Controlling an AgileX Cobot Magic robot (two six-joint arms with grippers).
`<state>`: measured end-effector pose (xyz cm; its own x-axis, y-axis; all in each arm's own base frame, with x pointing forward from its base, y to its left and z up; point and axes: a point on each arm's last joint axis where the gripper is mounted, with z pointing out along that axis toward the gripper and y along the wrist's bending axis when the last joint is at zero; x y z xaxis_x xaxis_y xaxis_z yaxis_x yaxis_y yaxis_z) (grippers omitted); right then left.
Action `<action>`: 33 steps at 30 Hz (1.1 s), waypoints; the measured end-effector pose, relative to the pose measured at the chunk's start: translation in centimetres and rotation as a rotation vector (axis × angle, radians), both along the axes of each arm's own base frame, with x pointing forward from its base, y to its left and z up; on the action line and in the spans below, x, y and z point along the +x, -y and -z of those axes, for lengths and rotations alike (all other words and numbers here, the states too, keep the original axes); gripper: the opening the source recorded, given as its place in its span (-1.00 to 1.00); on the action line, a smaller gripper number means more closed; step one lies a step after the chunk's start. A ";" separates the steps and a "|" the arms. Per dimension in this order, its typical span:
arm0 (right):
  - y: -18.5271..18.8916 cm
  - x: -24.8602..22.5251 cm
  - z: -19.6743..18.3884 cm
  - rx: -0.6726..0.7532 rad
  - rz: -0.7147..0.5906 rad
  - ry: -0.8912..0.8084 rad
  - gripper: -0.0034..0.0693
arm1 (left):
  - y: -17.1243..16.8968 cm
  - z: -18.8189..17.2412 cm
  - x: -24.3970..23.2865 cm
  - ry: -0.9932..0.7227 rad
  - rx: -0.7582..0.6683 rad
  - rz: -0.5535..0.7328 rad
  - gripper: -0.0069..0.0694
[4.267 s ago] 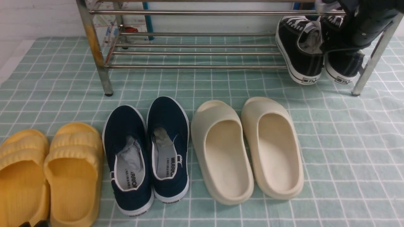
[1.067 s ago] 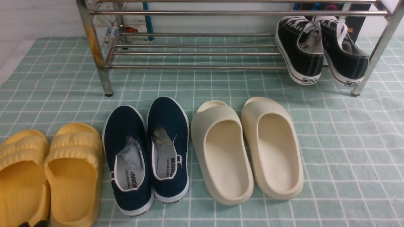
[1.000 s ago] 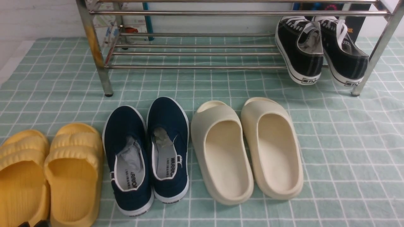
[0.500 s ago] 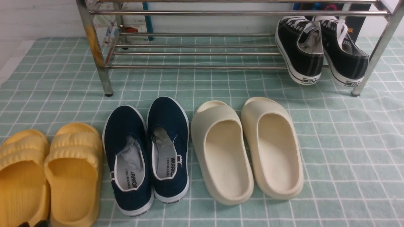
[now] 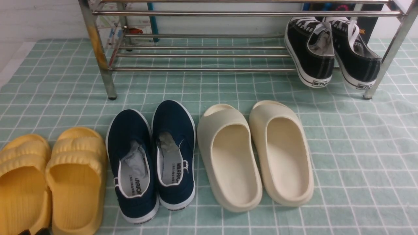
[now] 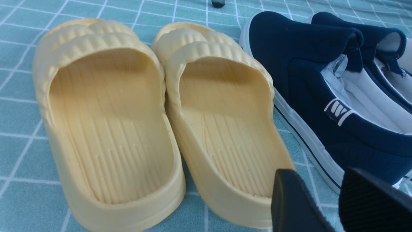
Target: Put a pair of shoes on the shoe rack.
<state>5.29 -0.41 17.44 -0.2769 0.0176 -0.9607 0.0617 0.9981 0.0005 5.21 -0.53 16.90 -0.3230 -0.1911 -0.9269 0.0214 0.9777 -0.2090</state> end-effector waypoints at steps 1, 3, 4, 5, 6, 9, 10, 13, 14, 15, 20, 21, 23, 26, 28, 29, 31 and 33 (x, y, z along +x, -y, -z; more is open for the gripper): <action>0.0 0.0 0.0 0.004 0.002 -0.007 -0.92 | 0.0 0.0 0.0 0.000 0.000 0.000 -0.20; 0.0 0.0 0.0 0.011 0.004 -0.010 -0.92 | 0.0 0.0 0.0 0.000 0.000 0.000 -0.20; 0.0 0.0 0.1 0.014 0.005 -0.013 -0.92 | 0.0 0.0 0.0 0.000 0.000 0.000 -0.20; 0.0 0.0 0.1 0.018 0.006 -0.013 -0.92 | 0.0 0.0 0.0 0.000 0.000 0.000 -0.20; 0.0 0.0 0.1 0.020 0.007 -0.013 -0.92 | 0.0 0.0 0.0 0.000 0.000 0.000 -0.20; 0.0 0.0 0.1 0.024 0.008 -0.012 -0.92 | 0.0 0.0 0.0 0.000 0.000 0.000 -0.20; 0.0 0.0 0.1 0.025 0.008 -0.013 -0.92 | 0.0 0.0 0.0 0.000 0.000 0.000 -0.20; 0.0 0.0 0.1 0.027 0.009 -0.012 -0.92 | 0.0 0.0 0.0 0.000 0.000 0.000 -0.20; 0.0 0.0 0.1 0.027 0.009 -0.012 -0.92 | 0.0 0.0 0.0 0.000 0.000 0.000 -0.20; 0.0 0.0 0.1 0.027 0.009 -0.012 -0.92 | 0.0 0.0 0.0 0.000 0.000 0.000 -0.20; 0.0 0.0 0.1 0.027 0.009 -0.012 -0.91 | 0.0 0.0 0.0 0.000 0.000 0.000 -0.20; 0.0 0.0 0.1 0.027 0.009 -0.012 -0.91 | 0.0 0.0 0.0 0.000 0.000 0.000 -0.20; 0.0 -0.1 0.1 0.027 0.009 -0.013 -0.91 | 0.0 0.0 0.0 0.000 0.000 0.000 -0.20; 0.0 -0.1 0.1 0.027 0.009 -0.013 -0.90 | 0.0 0.0 0.0 0.000 0.000 0.000 -0.20; 0.0 -0.1 0.1 0.027 0.009 -0.013 -0.89 | 0.0 0.0 0.0 0.000 0.000 0.000 -0.20; 0.0 -0.1 0.1 0.027 0.009 -0.013 -0.89 | 0.0 0.0 0.0 0.000 0.000 0.000 -0.20; 0.0 -0.1 0.1 0.027 0.009 -0.013 -0.89 | 0.0 0.0 0.0 0.000 0.000 0.000 -0.20; 0.0 -0.1 0.1 0.027 0.009 -0.014 -0.88 | 0.0 0.0 0.0 0.000 0.000 0.000 -0.20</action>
